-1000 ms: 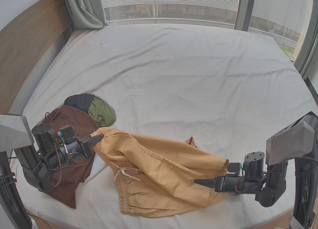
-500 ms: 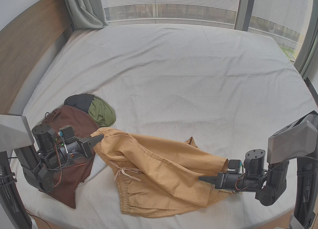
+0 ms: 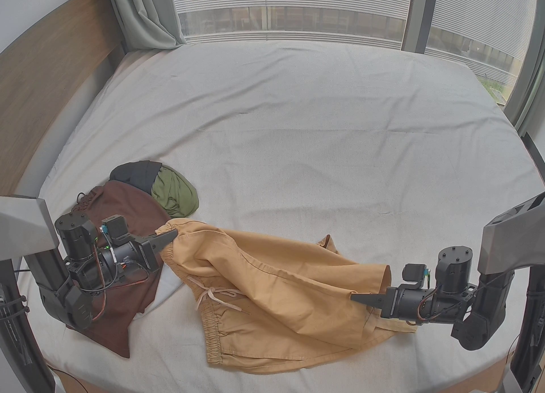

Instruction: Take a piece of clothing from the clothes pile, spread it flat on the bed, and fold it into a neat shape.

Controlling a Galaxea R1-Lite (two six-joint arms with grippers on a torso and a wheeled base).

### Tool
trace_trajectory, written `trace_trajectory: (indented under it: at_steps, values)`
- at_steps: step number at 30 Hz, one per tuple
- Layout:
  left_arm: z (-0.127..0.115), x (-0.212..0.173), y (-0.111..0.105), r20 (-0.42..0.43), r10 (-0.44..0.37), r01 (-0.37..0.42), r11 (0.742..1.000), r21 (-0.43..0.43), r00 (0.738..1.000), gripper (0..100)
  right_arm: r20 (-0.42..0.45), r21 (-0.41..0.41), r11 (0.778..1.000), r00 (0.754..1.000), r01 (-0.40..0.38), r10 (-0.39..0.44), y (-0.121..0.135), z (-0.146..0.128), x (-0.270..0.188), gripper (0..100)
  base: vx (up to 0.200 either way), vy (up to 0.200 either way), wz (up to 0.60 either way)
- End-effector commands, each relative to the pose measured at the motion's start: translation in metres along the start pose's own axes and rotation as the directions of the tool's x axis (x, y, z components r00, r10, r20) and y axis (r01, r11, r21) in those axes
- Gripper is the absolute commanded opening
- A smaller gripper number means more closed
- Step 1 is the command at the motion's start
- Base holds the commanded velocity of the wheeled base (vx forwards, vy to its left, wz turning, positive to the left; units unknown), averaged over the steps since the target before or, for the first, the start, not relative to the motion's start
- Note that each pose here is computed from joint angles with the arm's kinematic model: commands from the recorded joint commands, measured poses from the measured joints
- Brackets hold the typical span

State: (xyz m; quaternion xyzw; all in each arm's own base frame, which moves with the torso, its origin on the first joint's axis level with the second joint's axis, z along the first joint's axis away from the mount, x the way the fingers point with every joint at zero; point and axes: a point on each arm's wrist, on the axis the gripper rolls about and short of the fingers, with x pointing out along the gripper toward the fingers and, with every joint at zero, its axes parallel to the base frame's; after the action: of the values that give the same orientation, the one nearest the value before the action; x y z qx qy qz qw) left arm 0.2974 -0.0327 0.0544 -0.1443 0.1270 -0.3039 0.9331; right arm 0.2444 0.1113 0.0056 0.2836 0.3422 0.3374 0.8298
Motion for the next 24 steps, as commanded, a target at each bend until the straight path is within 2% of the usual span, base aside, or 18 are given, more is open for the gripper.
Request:
trace_trajectory:
  at_steps: [1, 11, 12, 19, 24]
  values:
    - [0.000, 0.000, 0.000, -0.001, 0.001, -0.001, 1.000, -0.001, 1.000, 0, 0.029, -0.022, 0.999, 0.999, -0.026, 0.027, 0.010, 0.006, -0.006, 0, 0.000, 0.000, 0.00]
    - [-0.001, 0.000, 0.000, -0.002, -0.001, 0.001, 1.000, -0.003, 1.000, 0, 0.033, -0.032, 0.999, 0.999, -0.038, 0.039, 0.011, 0.008, -0.003, 0, 0.000, 0.000, 0.00]
    - [-0.001, 0.001, 0.000, -0.002, -0.001, 0.001, 1.000, -0.003, 1.000, 0, 0.035, -0.034, 0.999, 0.999, -0.039, 0.040, 0.011, 0.009, -0.002, 100, 0.000, 0.000, 0.00]
    - [-0.001, 0.000, 0.000, -0.002, -0.001, 0.001, 1.000, -0.003, 1.000, 0, 0.054, -0.051, 0.997, 0.997, -0.056, 0.059, 0.012, 0.015, 0.006, 100, 0.000, 0.000, 0.00]
    - [0.001, 0.000, 0.000, 0.003, 0.000, 0.000, 1.000, 0.000, 1.000, 0, 0.036, -0.039, 0.998, 0.998, -0.043, 0.044, 0.004, 0.011, 0.016, 100, 0.000, 0.000, 0.00]
